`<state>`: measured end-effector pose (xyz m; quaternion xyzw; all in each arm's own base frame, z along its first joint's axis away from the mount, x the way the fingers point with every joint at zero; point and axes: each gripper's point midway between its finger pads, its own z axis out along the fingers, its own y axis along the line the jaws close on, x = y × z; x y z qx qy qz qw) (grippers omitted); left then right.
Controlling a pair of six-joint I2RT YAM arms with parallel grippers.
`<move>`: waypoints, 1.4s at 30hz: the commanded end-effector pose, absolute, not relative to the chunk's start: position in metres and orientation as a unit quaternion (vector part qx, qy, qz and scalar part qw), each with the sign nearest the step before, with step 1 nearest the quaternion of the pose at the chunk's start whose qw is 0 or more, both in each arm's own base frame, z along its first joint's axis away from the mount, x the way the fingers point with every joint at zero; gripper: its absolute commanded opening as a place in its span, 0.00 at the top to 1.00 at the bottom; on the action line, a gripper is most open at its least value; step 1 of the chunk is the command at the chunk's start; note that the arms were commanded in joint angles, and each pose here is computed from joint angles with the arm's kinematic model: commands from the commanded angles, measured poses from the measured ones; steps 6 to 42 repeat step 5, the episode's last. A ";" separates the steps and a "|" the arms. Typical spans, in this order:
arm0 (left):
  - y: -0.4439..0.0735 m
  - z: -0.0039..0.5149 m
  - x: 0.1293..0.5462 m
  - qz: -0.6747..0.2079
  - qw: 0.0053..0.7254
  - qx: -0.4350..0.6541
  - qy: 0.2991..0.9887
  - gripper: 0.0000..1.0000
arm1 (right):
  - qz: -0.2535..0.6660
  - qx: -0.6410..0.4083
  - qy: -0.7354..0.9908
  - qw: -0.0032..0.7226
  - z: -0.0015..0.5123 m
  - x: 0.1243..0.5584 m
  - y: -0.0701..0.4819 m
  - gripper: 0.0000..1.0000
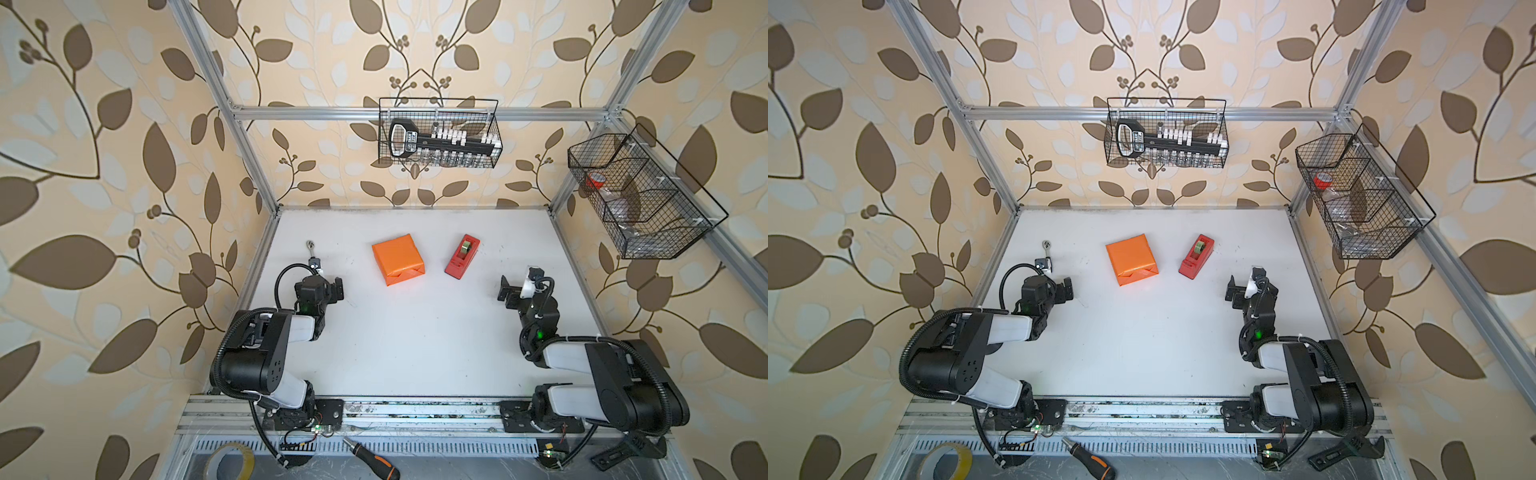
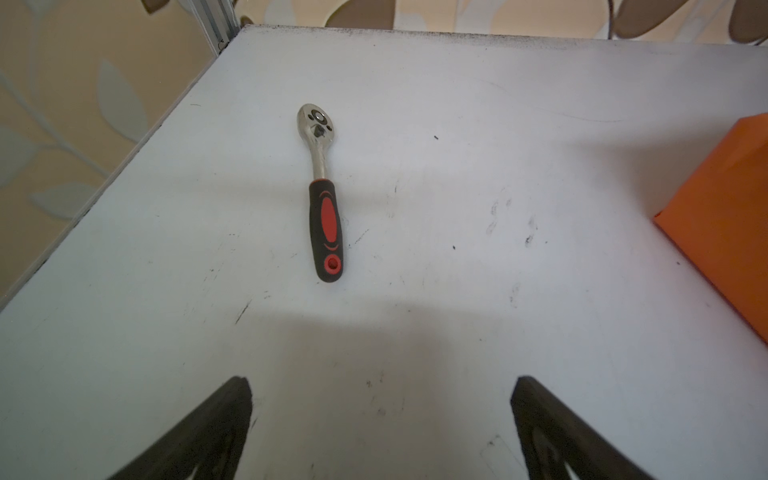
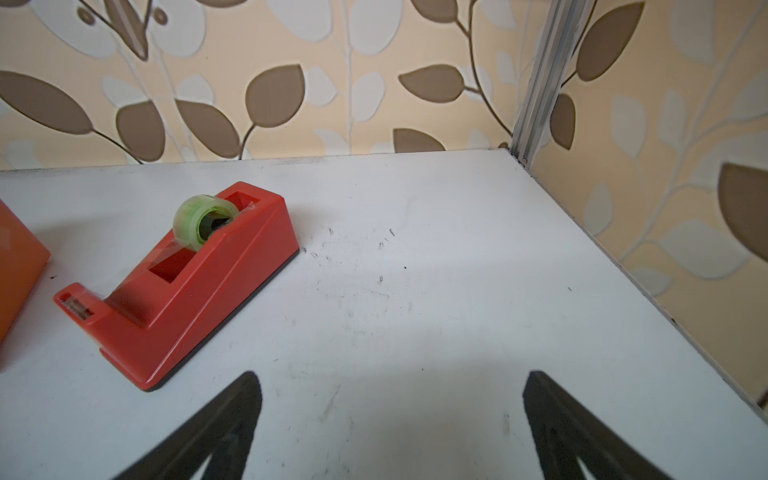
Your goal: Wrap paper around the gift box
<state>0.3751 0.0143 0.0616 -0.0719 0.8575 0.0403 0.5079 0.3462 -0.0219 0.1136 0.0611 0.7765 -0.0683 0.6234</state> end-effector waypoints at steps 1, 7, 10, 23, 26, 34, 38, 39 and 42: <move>0.013 0.077 0.382 0.032 0.533 -0.074 0.842 0.01 | -0.072 0.047 0.770 0.632 0.120 0.350 -0.020 0.00; 0.013 0.077 0.382 0.032 0.533 -0.074 0.842 0.01 | -0.071 0.049 0.769 0.633 0.121 0.348 -0.021 0.00; 0.013 0.077 0.382 0.032 0.533 -0.074 0.842 0.01 | -0.071 0.049 0.769 0.633 0.121 0.348 -0.021 0.00; 0.013 0.077 0.382 0.032 0.533 -0.074 0.842 0.01 | -0.071 0.049 0.769 0.633 0.121 0.348 -0.021 0.00; 0.013 0.077 0.382 0.032 0.533 -0.074 0.842 0.01 | -0.071 0.049 0.769 0.633 0.121 0.348 -0.021 0.00; 0.013 0.077 0.382 0.032 0.533 -0.074 0.842 0.01 | -0.071 0.049 0.769 0.633 0.121 0.348 -0.021 0.00; 0.013 0.077 0.382 0.032 0.533 -0.074 0.842 0.01 | -0.071 0.049 0.769 0.633 0.121 0.348 -0.021 0.00; 0.013 0.077 0.382 0.032 0.533 -0.074 0.842 0.01 | -0.071 0.049 0.769 0.633 0.121 0.348 -0.021 0.00; 0.013 0.077 0.382 0.032 0.533 -0.074 0.842 0.01 | -0.071 0.049 0.769 0.633 0.121 0.348 -0.021 0.00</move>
